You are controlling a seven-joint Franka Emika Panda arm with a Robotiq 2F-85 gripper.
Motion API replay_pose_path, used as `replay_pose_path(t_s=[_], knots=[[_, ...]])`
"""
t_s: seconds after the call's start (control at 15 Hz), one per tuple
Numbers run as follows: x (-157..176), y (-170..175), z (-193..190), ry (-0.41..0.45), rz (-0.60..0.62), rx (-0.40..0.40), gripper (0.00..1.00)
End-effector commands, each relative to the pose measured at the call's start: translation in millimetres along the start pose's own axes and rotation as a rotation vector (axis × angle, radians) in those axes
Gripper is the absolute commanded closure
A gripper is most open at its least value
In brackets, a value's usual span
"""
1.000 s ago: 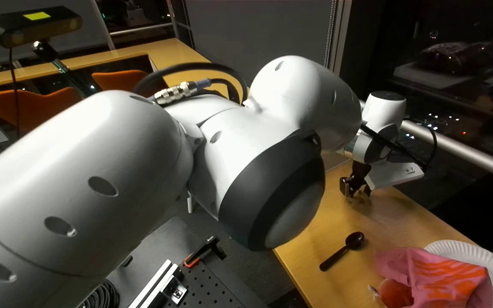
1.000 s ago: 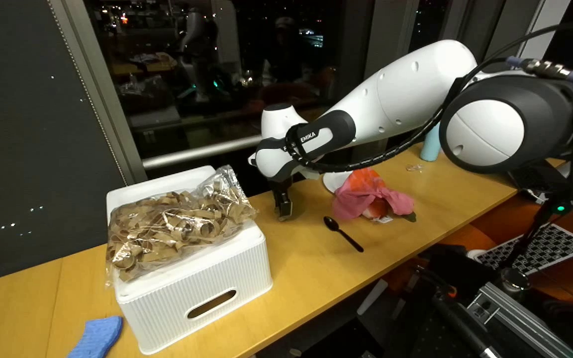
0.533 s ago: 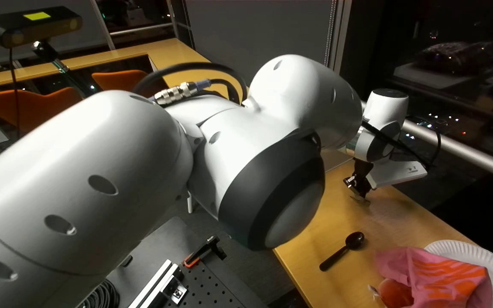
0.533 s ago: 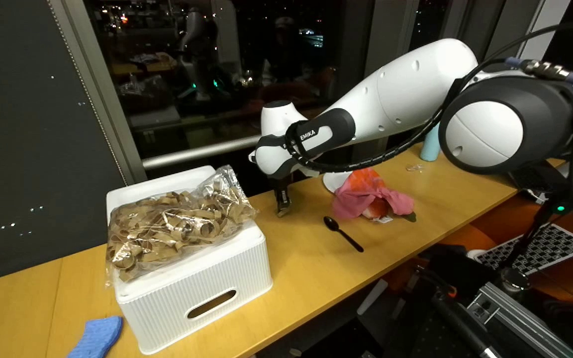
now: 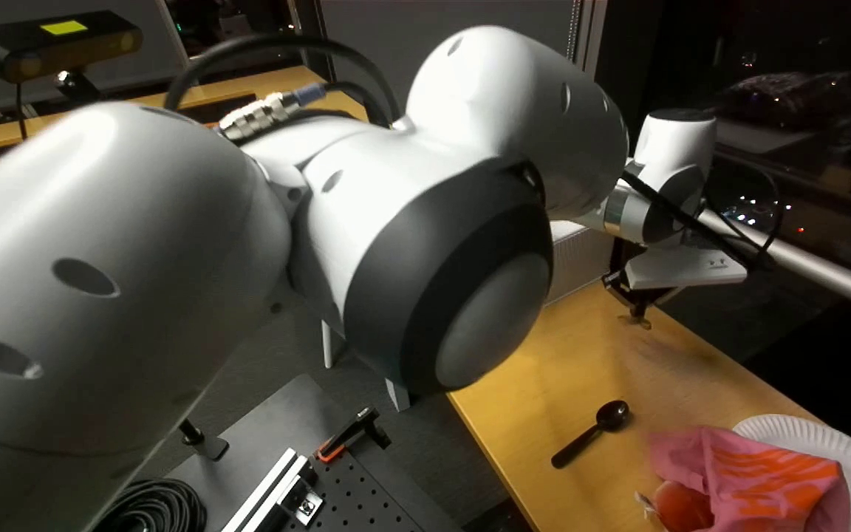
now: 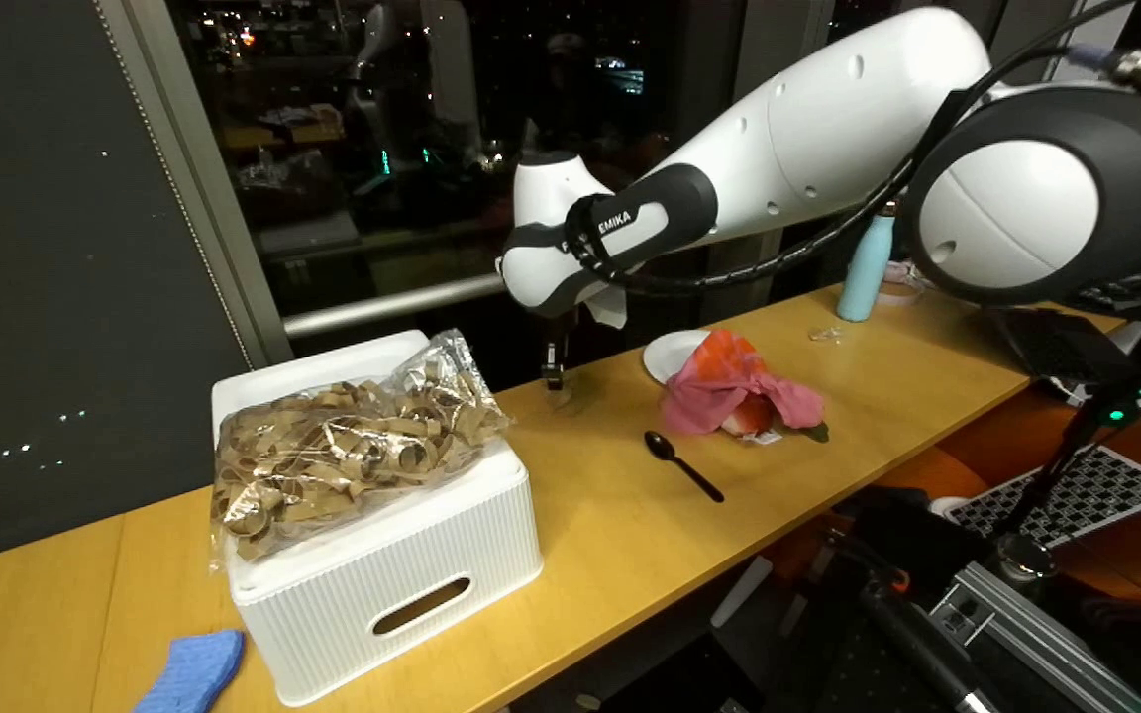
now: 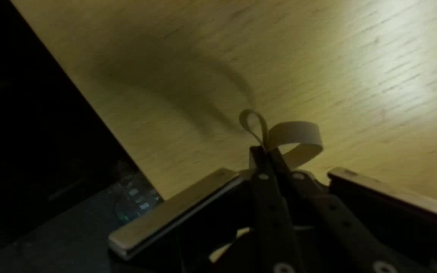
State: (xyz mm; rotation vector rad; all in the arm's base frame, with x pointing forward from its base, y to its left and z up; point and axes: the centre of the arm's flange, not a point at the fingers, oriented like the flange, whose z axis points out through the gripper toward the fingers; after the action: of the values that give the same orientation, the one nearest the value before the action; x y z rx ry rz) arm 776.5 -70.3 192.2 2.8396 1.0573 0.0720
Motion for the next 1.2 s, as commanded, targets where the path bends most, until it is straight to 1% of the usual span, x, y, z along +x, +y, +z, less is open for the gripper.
replay_pose_path(t_s=[0.0,0.13,0.27,0.4,0.53,0.73,0.93,1.0,1.13], knots=[[-14.7,-32.1,-72.4,-0.036,0.182,-0.031,0.99],[-15.2,-45.9,-97.3,-0.033,0.259,-0.009,0.99],[-18.0,-62.1,-115.5,-0.039,0.339,0.039,0.99],[-20.6,-78.3,-132.5,-0.035,0.386,0.076,0.99],[-20.7,-101.2,-157.3,-0.006,0.412,0.113,0.99],[-13.9,-119.6,-179.2,0.049,0.393,0.143,0.99],[0.7,-134.2,-186.9,0.099,0.336,0.173,0.99],[3.7,-134.8,-183.3,0.111,0.329,0.195,0.99],[8.8,-137.8,-174.5,0.144,0.304,0.215,0.99]])
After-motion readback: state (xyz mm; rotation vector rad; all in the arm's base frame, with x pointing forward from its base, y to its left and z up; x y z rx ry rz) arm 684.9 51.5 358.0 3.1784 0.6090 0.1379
